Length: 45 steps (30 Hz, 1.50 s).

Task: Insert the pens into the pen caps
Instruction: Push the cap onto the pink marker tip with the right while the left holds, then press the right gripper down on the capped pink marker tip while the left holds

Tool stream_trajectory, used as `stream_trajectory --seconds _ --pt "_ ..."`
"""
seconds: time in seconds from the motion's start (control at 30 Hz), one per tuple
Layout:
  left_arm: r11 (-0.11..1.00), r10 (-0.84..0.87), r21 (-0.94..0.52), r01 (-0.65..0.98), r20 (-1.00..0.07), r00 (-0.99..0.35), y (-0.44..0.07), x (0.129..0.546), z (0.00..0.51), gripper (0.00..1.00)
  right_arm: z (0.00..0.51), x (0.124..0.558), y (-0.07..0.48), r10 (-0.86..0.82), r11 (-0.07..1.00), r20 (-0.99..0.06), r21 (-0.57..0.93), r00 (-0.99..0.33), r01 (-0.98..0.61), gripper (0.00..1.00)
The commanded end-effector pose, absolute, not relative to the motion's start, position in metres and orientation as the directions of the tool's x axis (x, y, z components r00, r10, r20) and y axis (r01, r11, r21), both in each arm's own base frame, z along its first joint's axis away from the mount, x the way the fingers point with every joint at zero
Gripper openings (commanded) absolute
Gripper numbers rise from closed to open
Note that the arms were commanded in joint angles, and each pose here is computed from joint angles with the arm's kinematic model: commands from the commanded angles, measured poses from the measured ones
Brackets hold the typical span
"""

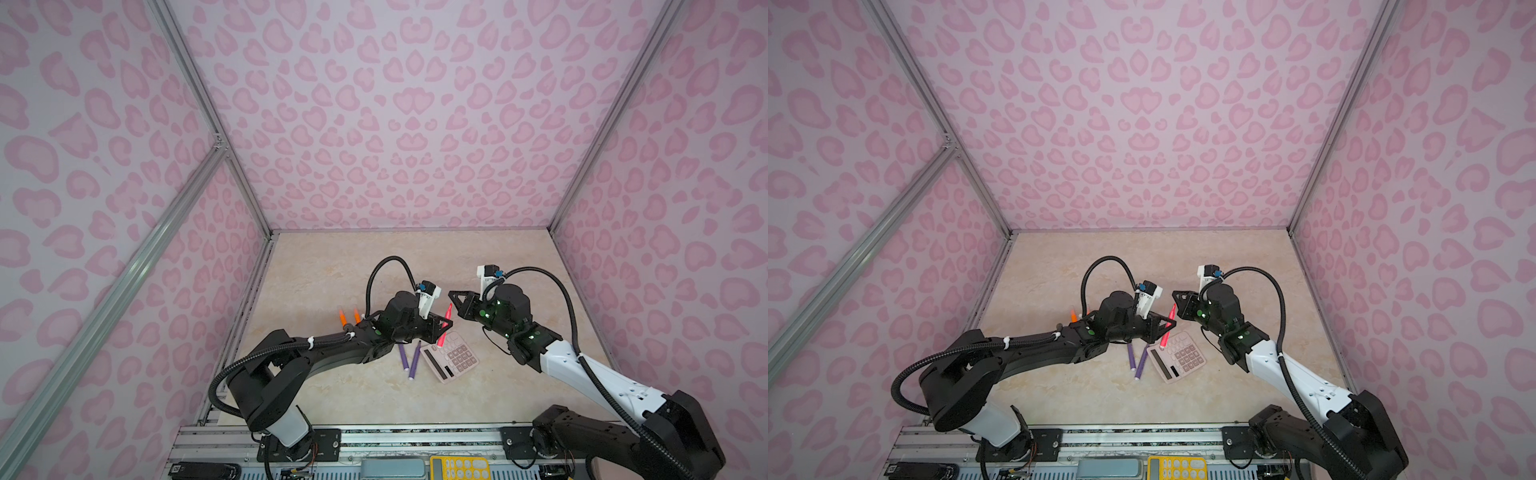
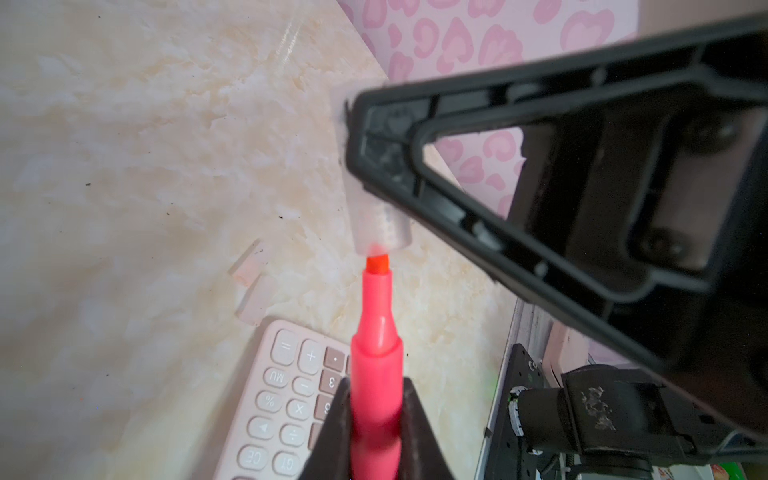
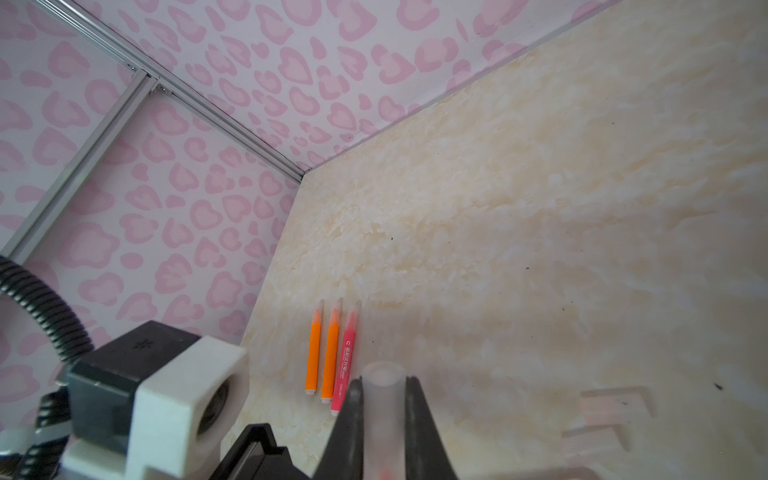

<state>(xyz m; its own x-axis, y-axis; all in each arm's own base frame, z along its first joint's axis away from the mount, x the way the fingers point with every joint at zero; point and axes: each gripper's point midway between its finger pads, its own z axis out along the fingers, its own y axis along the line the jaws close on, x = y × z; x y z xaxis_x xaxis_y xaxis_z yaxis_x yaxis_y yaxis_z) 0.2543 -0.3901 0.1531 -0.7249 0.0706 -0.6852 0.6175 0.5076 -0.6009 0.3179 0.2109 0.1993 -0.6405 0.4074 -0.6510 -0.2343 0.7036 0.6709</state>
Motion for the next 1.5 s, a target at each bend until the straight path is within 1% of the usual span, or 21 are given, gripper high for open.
stream_trajectory --seconds 0.0,0.47,0.8,1.1,1.37,1.47 --pt "0.519 0.067 -0.580 0.628 -0.704 -0.707 -0.387 0.257 0.157 0.03 0.199 0.319 0.211 0.402 0.714 -0.660 0.660 -0.635 -0.234 0.00" --pt "0.561 0.049 -0.564 0.606 -0.708 -0.704 -0.380 0.263 0.155 0.03 0.190 0.315 0.225 0.378 0.710 -0.652 0.660 -0.657 -0.246 0.00" --pt "0.663 -0.003 -0.539 0.520 -0.696 -0.718 -0.356 0.283 0.144 0.03 0.174 0.297 0.241 0.389 0.708 -0.629 0.672 -0.674 -0.219 0.00" --pt "0.714 -0.009 -0.496 0.495 -0.713 -0.701 -0.345 0.290 0.145 0.03 0.166 0.293 0.246 0.381 0.722 -0.615 0.664 -0.690 -0.194 0.00" --pt "0.702 0.003 -0.503 0.504 -0.706 -0.709 -0.350 0.289 0.144 0.03 0.160 0.293 0.252 0.316 0.784 -0.638 0.593 -0.702 -0.185 0.00" --pt "0.709 0.001 -0.498 0.499 -0.706 -0.708 -0.349 0.290 0.143 0.03 0.151 0.294 0.248 0.295 0.827 -0.636 0.544 -0.713 -0.144 0.00"
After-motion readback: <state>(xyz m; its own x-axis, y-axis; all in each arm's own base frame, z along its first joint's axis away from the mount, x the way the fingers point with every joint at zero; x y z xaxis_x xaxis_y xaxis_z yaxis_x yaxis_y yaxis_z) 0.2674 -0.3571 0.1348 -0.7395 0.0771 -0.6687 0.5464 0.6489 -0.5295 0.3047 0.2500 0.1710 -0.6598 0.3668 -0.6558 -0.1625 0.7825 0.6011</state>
